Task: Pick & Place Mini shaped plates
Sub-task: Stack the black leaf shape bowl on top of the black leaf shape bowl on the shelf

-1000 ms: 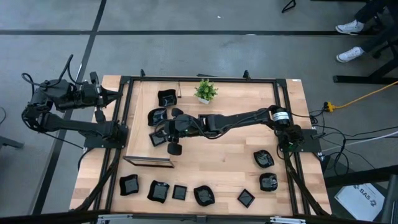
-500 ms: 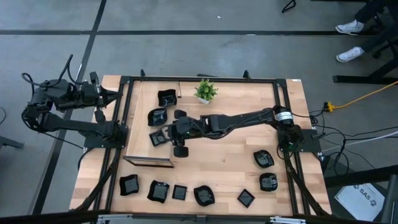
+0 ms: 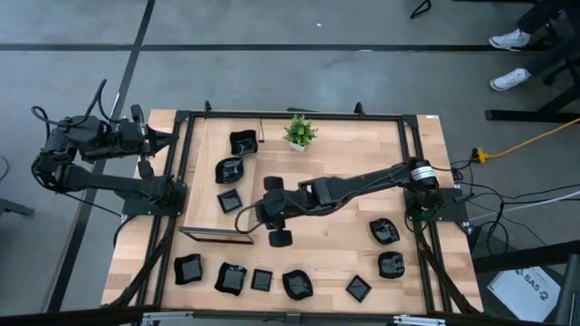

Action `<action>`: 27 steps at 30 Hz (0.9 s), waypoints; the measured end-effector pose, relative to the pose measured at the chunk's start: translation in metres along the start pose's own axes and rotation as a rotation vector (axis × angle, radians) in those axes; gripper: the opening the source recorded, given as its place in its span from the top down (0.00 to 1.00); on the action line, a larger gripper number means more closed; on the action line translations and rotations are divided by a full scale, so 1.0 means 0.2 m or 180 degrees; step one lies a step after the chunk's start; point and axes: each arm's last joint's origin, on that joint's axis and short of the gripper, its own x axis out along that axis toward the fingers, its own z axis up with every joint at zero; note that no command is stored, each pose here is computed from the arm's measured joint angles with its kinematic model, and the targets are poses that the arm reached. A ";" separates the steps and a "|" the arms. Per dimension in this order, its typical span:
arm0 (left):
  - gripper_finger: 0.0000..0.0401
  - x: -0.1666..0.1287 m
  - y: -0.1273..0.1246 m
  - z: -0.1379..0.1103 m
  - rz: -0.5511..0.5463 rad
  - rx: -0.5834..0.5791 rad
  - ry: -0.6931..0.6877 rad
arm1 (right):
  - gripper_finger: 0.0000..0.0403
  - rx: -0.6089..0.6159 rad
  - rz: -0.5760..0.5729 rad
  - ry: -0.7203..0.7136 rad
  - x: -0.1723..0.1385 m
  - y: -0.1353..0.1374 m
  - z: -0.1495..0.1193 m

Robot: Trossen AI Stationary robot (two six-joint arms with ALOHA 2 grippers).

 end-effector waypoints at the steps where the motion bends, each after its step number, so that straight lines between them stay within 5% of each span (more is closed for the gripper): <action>1: 0.99 0.00 0.00 0.00 -0.0001 0.0001 0.0001 | 0.66 -0.0016 0.0013 0.0059 0.00 0.02 -0.01; 21: 0.99 0.00 0.00 0.00 -0.0002 0.0000 0.0001 | 0.71 0.0050 -0.0786 0.1171 -0.12 0.26 -0.19; 27: 0.99 0.00 0.00 0.00 -0.0001 0.0000 0.0001 | 0.71 0.0039 -0.1107 0.1347 -0.10 0.37 -0.35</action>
